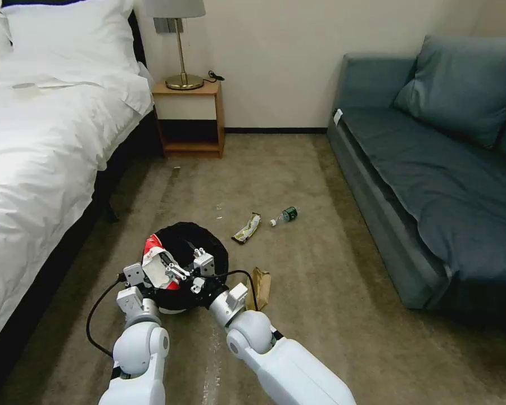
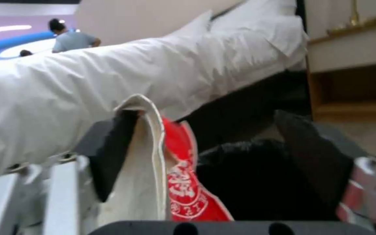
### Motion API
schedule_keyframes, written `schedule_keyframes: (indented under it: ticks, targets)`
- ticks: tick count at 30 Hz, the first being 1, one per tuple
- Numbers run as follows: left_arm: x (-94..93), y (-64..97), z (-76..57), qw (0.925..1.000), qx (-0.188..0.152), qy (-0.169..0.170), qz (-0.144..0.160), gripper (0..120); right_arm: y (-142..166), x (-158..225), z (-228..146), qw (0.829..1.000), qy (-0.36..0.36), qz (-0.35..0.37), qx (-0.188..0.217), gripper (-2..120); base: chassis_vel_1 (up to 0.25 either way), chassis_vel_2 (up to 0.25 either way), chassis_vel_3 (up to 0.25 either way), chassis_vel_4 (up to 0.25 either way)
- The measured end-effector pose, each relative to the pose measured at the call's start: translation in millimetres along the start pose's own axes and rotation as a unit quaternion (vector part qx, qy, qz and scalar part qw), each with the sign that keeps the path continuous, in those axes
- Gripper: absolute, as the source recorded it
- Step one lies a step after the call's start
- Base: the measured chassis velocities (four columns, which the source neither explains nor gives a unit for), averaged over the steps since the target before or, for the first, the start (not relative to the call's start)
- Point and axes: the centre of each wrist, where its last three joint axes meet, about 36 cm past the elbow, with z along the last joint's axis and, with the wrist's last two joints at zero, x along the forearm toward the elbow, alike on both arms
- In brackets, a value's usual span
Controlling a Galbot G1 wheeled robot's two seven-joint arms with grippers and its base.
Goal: Pick up the trash bin, then pick up the garbage on the floor and place it into the trash bin.
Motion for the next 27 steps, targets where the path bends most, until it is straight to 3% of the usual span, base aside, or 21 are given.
schedule_keyframes:
  ticks: [6, 15, 27]
  targets:
    - [1.3, -0.7, -4.0, 1.0000, 0.000, -0.006, 0.002, 5, -5, -11, -8, 1.000, 0.014, 0.019, -0.019, 98, 0.000, 0.000, 0.000, 0.000]
    - [3.7, 2.0, -7.4, 1.0000, 0.000, -0.010, 0.001, 5, -28, -34, -31, 0.999, 0.021, 0.025, 0.014, 100, 0.000, 0.000, 0.000, 0.000]
    - [4.4, 6.6, -10.9, 0.9999, -0.002, -0.012, -0.002, 4, -40, -35, -42, 0.997, 0.082, 0.003, 0.013, 100, 0.000, 0.000, 0.000, 0.000]
